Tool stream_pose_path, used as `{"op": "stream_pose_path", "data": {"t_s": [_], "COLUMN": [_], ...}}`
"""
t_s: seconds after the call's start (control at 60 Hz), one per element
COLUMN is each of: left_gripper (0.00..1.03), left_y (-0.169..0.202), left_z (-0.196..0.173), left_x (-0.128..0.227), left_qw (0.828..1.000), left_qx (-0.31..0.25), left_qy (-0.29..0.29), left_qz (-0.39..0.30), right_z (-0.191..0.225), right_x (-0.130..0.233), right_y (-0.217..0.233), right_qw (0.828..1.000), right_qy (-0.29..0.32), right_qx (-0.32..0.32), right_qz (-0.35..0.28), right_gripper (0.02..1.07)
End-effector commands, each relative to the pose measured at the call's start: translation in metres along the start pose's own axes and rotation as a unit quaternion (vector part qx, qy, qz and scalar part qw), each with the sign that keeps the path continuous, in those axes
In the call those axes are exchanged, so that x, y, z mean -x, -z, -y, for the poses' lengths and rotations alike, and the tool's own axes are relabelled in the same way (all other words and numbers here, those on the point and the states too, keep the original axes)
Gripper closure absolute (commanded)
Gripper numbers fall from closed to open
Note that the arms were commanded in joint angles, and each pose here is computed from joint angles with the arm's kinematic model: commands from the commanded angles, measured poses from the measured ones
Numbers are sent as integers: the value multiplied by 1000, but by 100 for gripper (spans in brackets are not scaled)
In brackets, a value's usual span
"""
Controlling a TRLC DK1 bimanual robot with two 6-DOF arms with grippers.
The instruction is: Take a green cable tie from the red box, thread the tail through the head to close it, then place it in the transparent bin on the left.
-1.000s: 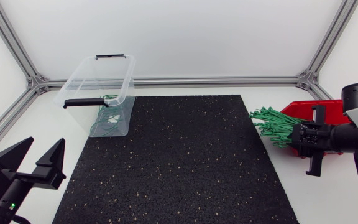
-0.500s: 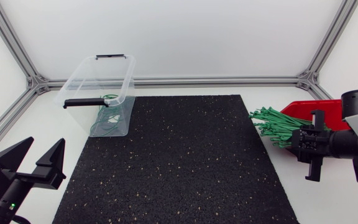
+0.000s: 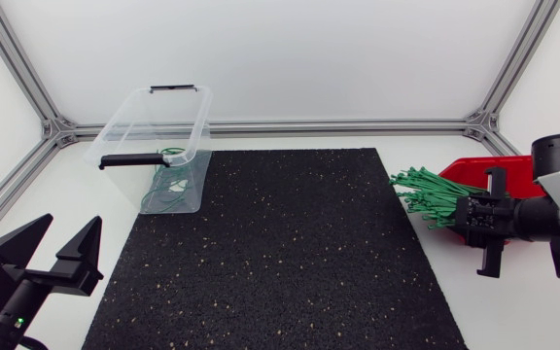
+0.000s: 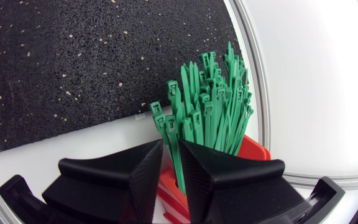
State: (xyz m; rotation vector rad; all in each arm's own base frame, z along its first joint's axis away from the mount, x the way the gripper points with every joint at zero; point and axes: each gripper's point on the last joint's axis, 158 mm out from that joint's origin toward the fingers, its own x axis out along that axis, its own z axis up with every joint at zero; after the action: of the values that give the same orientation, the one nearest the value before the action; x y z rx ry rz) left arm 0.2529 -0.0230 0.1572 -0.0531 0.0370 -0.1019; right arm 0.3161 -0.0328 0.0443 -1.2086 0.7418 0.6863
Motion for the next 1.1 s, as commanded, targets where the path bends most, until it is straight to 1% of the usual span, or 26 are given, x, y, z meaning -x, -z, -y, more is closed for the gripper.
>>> {"op": "stream_pose_path", "data": {"t_s": [0.0, 0.15, 0.217, 0.417, 0.617, 0.883, 0.933, 1.083], "left_gripper": [4, 4, 4, 4, 4, 4, 4, 4], "left_y": [24, 25, 25, 25, 25, 25, 25, 25], "left_z": [0, 0, 0, 0, 0, 1, 1, 1], "left_x": [-1, -2, -2, -2, -2, -2, -2, -2], "left_qw": [1000, 1000, 1000, 1000, 1000, 999, 1000, 999], "left_qx": [7, 7, 7, 7, 7, 7, 7, 7], "left_qy": [0, 1, 1, 1, 1, 1, 1, 1], "left_qz": [-30, -31, -31, -31, -31, -31, -31, -31], "right_z": [6, 7, 8, 3, -11, -12, -10, -7], "right_x": [-2, -3, -3, -1, 0, 8, 11, 19], "right_y": [2, 3, 3, 3, 2, 0, -2, -6], "right_qw": [1000, 1000, 1000, 1000, 999, 999, 999, 999], "right_qy": [-1, -2, -3, -13, -39, -38, -34, -31], "right_qx": [13, 13, 14, 12, 8, 9, 9, 10], "right_qz": [-4, -6, -6, -7, -7, -5, -1, 6], "right_gripper": [81, 81, 88, 89, 97, 98, 100, 101]}}
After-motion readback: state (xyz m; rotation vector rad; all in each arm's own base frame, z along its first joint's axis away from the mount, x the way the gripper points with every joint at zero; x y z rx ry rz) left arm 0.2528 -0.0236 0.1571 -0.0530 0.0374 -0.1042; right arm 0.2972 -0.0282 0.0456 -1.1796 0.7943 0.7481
